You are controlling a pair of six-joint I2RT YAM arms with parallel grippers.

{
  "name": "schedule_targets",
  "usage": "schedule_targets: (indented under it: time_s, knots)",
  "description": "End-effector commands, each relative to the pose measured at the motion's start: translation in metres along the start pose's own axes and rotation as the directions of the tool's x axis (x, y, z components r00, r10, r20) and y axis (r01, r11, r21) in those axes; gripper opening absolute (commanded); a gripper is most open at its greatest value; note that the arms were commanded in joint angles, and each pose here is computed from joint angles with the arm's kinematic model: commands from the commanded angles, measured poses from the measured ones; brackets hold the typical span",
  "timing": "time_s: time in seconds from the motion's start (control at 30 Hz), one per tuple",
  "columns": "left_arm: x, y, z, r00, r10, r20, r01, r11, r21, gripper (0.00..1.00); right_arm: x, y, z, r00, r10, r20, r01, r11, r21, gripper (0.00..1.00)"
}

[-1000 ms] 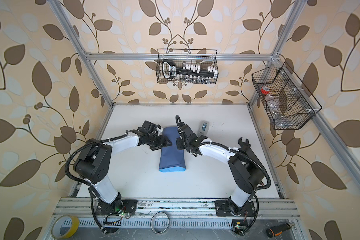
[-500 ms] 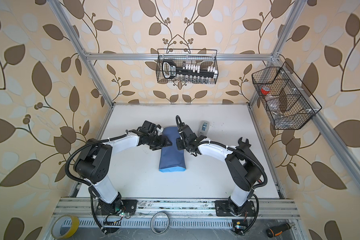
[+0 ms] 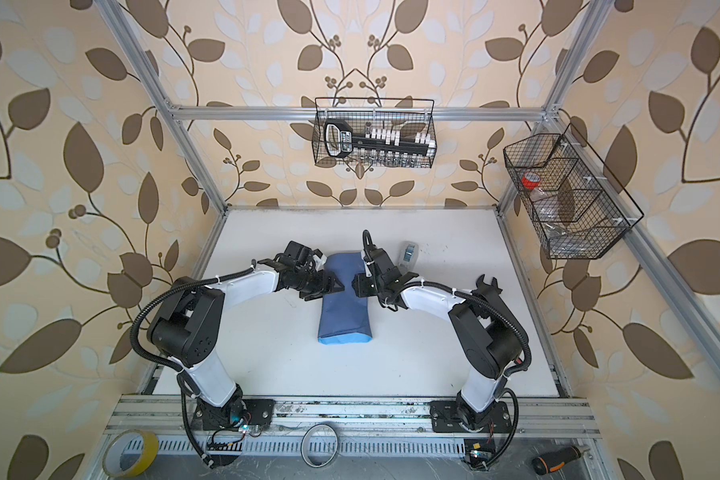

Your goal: Wrap the gift box in paper

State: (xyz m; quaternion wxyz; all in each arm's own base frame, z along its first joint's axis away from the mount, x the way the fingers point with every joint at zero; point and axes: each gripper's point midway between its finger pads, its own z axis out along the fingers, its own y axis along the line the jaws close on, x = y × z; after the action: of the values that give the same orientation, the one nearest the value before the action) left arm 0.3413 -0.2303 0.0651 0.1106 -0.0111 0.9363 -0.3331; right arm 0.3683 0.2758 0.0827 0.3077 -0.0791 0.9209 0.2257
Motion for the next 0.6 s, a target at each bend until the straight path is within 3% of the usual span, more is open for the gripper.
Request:
schedule_targets:
  time_s: [0.0,0.23,0.57]
  knots:
    - [0.041,0.071,0.023,0.991,-0.086,-0.107,0.055,0.964,-0.259,0.77,0.026,0.007,0.014,0.995,0.059,-0.08,-0.068,0.992,-0.106,0.54]
    - [0.04,0.071,0.023,0.991,-0.084,-0.104,0.055,0.965,-0.258,0.77,0.024,0.009,0.021,0.983,0.166,-0.083,-0.182,0.955,-0.235,0.64]
    - [0.034,0.066,0.02,0.993,-0.086,-0.085,0.062,0.966,-0.251,0.78,0.012,-0.014,0.02,0.965,0.255,-0.06,-0.262,0.929,-0.26,0.75]
